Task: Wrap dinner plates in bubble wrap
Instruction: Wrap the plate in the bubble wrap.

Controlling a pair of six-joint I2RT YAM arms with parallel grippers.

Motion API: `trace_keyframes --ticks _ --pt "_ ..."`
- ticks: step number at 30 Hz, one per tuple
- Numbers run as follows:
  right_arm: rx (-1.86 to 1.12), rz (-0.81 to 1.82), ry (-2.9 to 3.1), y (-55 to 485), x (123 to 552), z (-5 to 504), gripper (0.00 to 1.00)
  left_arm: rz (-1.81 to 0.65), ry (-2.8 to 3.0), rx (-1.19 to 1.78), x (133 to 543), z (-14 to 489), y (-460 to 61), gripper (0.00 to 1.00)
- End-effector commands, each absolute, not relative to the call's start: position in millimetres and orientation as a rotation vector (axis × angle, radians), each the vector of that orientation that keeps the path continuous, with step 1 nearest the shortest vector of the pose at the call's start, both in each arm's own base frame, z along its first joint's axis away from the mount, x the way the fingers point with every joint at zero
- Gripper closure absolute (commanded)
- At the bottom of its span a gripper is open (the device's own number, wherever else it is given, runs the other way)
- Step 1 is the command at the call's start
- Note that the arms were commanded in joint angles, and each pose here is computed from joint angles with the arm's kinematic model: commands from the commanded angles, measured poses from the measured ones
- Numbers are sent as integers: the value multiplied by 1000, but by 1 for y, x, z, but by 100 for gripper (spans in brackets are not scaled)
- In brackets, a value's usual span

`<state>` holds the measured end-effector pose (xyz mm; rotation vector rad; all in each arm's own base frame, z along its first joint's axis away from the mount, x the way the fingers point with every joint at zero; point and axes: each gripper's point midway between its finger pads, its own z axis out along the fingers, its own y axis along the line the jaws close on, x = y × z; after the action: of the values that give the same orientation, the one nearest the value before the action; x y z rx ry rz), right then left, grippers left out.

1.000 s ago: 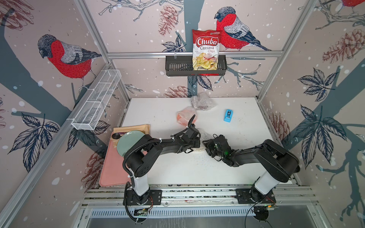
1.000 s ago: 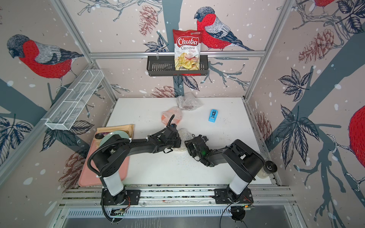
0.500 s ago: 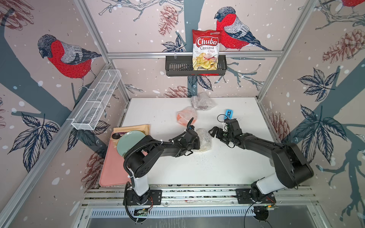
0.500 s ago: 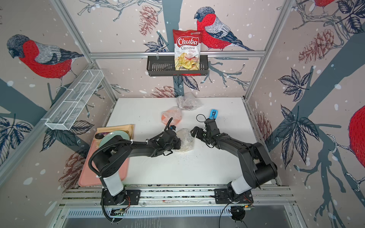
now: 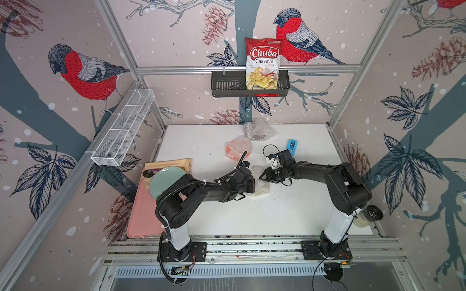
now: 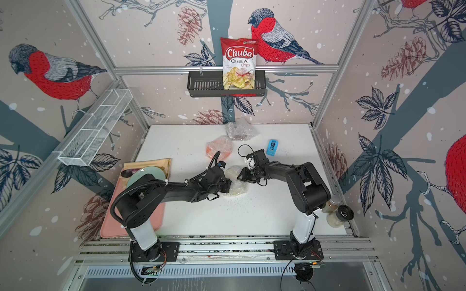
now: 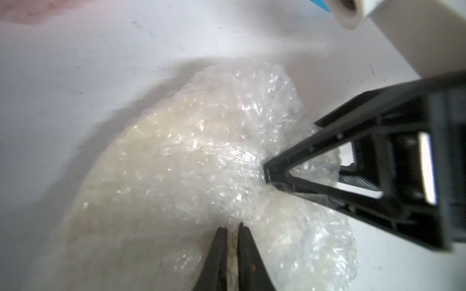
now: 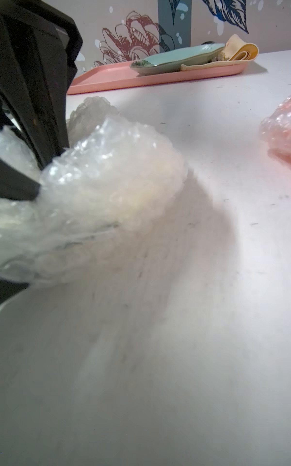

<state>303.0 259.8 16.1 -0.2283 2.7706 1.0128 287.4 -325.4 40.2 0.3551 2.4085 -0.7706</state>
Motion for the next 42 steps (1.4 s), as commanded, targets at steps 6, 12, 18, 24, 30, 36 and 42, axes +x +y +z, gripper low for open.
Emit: trace_keyframes --ticks 6,12,18,24,30,36,42 --pt "221 871 2818 233 285 -11 84 -1070 2040 606 233 131 -320 79" --pt "328 866 2698 239 290 -1 84 -794 2116 378 285 144 -291 68" --pt "414 853 2665 241 293 -2 85 -662 2363 447 309 105 -328 73" --pt "513 905 2603 242 298 3 82 -701 2487 576 268 49 -350 77" --pt "533 936 2567 241 299 15 72 -700 2518 482 245 10 -323 83" --pt "396 1034 2576 250 294 23 52 -707 2526 514 241 -2 -322 87" --pt "311 981 2660 249 286 9 28 -733 2501 524 241 3 -325 90"
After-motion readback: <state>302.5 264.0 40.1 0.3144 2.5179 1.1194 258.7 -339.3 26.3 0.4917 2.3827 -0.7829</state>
